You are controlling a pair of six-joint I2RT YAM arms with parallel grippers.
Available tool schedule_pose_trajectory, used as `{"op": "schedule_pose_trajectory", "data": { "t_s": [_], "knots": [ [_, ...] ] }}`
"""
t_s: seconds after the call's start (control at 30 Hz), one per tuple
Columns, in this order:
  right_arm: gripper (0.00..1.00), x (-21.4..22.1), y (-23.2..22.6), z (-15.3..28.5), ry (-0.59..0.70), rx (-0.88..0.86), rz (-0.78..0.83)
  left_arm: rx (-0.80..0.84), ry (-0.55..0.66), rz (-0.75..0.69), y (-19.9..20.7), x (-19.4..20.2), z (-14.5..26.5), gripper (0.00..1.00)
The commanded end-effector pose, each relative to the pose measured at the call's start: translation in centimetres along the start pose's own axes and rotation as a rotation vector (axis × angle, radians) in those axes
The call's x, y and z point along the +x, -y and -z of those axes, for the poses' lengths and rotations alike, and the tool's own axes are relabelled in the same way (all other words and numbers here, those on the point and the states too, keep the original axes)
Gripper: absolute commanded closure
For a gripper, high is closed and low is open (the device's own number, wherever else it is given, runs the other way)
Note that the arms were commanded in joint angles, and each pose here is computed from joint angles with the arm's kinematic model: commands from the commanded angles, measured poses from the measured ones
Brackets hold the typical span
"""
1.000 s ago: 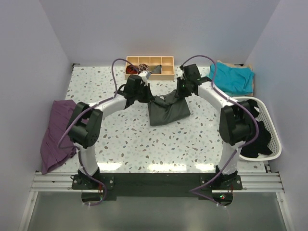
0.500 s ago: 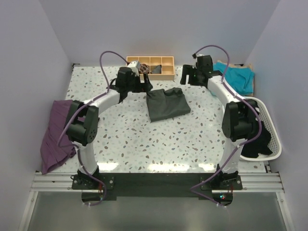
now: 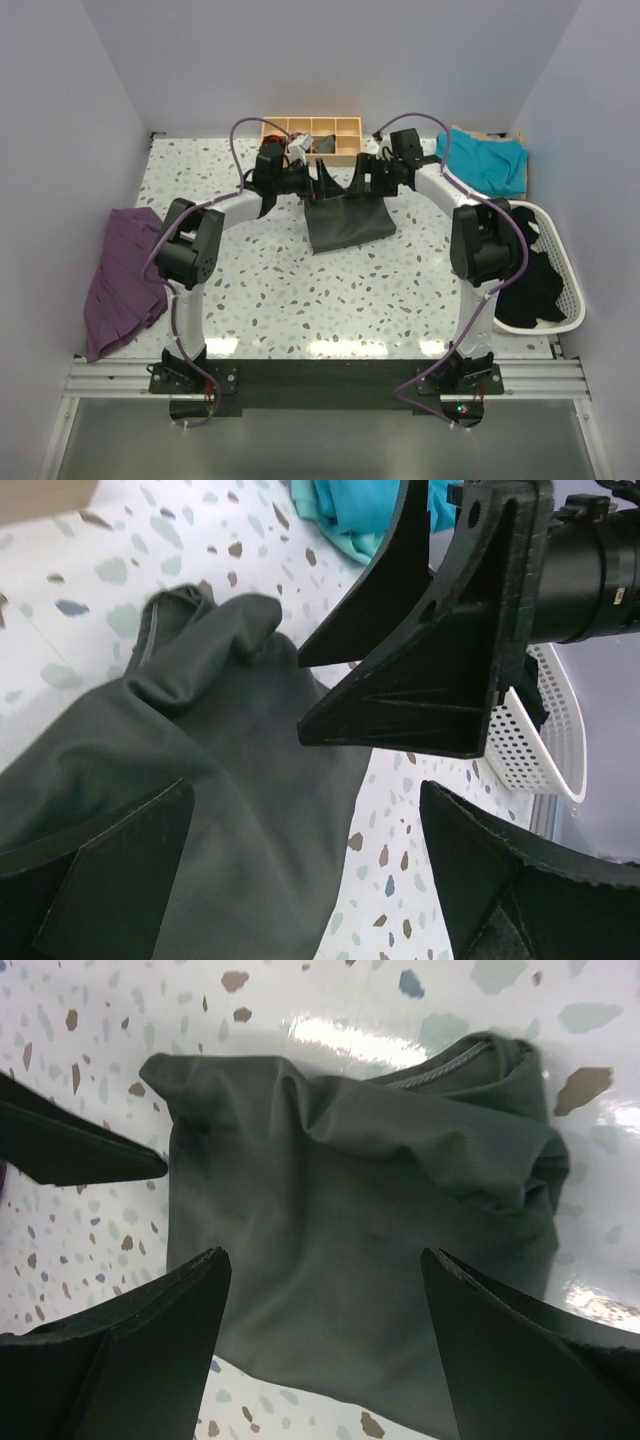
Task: Fold and stack the t-shirts
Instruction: Fold the long partially folded tshirt into a neat square, then smooth out wrinkles on the folded tshirt
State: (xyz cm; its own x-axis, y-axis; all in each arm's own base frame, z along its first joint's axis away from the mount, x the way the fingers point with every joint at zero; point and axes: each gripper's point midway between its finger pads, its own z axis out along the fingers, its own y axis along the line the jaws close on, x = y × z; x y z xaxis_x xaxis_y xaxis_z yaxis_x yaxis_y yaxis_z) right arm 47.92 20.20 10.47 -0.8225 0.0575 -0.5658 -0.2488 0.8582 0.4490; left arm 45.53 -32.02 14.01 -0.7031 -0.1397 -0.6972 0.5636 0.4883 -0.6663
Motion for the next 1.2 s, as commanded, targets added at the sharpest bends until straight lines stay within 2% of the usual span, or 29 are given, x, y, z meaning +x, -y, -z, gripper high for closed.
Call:
{"op": "schedule_pose_trajectory", "data": {
  "t_s": [0.0, 0.3, 0.43, 0.57, 0.7, 0.9, 1.17],
  "knots": [
    [0.19, 1.0, -0.8, -1.1, -0.053, -0.074, -0.032, 0.101, -0.003, 0.035, 0.6, 0.4, -0.7, 0.0],
    [0.18, -0.3, 1.4, -4.4, -0.015, -0.027, 0.009, -0.011, 0.028, -0.023, -3.4, 0.5, -2.2, 0.0],
    [0.18, -1.3, 2.8, -5.9, -0.012, 0.023, 0.029, -0.136, 0.003, -0.031, -6.8, 1.4, -2.3, 0.0],
    [0.18, -2.1, 3.7, -7.0, -0.005, 0.059, 0.051, -0.313, -0.017, -0.054, -10.2, 2.3, -1.2, 0.0],
    [0.18, -3.0, 4.8, -7.6, 0.007, 0.102, 0.059, -0.419, -0.042, -0.055, -12.7, 3.2, -0.1, 0.0],
    [0.17, -4.6, 6.5, -8.0, 0.052, 0.142, 0.047, -0.485, -0.059, -0.061, -14.3, 3.6, 0.6, 0.0],
    [0.17, -7.5, 10.2, -6.6, 0.172, 0.226, 0.012, -0.459, -0.041, -0.084, -13.8, 3.1, 0.6, 0.0]
  ]
}}
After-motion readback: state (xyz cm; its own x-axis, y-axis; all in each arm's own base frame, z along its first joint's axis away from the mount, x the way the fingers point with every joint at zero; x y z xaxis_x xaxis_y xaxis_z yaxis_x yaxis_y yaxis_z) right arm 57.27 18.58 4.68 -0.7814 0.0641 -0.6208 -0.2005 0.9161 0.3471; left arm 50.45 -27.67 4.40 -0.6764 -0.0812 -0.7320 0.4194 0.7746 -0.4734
